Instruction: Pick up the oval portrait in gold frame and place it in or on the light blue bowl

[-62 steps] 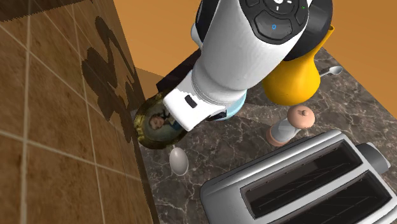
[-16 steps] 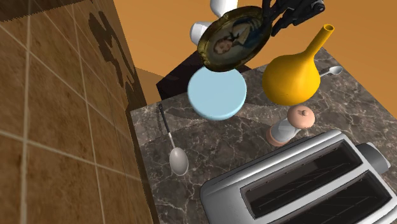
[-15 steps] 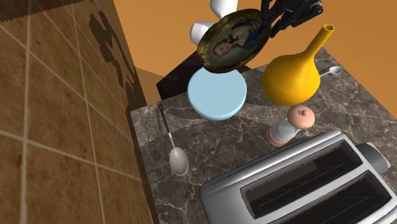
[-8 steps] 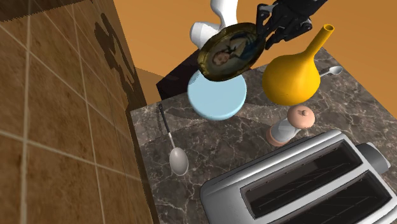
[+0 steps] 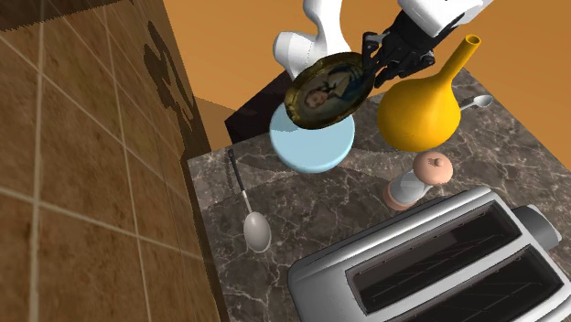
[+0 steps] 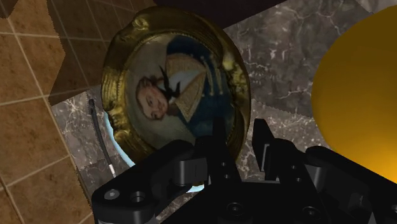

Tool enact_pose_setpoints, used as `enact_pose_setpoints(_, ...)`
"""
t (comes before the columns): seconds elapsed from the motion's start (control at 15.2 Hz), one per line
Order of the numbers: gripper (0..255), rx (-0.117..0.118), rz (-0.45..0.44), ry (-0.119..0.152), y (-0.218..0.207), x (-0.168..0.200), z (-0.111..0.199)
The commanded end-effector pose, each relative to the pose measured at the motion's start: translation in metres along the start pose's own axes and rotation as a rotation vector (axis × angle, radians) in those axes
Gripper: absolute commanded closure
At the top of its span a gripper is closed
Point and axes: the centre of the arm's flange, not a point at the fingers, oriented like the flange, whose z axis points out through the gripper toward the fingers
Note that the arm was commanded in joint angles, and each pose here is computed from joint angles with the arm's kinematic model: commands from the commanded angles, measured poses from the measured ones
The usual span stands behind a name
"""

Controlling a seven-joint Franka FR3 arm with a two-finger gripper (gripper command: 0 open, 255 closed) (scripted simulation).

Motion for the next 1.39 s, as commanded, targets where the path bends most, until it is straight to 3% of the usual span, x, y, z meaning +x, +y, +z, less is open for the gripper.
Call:
enact_pose_setpoints(0.0,255,0.0,0.0,0.001,0.0,0.0,0.005)
enact_pose_setpoints(0.4,255,0.0,0.0,0.001,0.0,0.0,0.005)
enact_pose_setpoints(0.46,0,0.0,0.0,0.001,0.0,0.0,0.005)
enact_pose_setpoints(0.79,0,0.0,0.0,0.001,0.0,0.0,0.005)
enact_pose_setpoints(1.06,0,0.0,0.0,0.001,0.0,0.0,-0.045)
enact_pose_setpoints(1.32,0,0.0,0.0,0.001,0.0,0.0,-0.045)
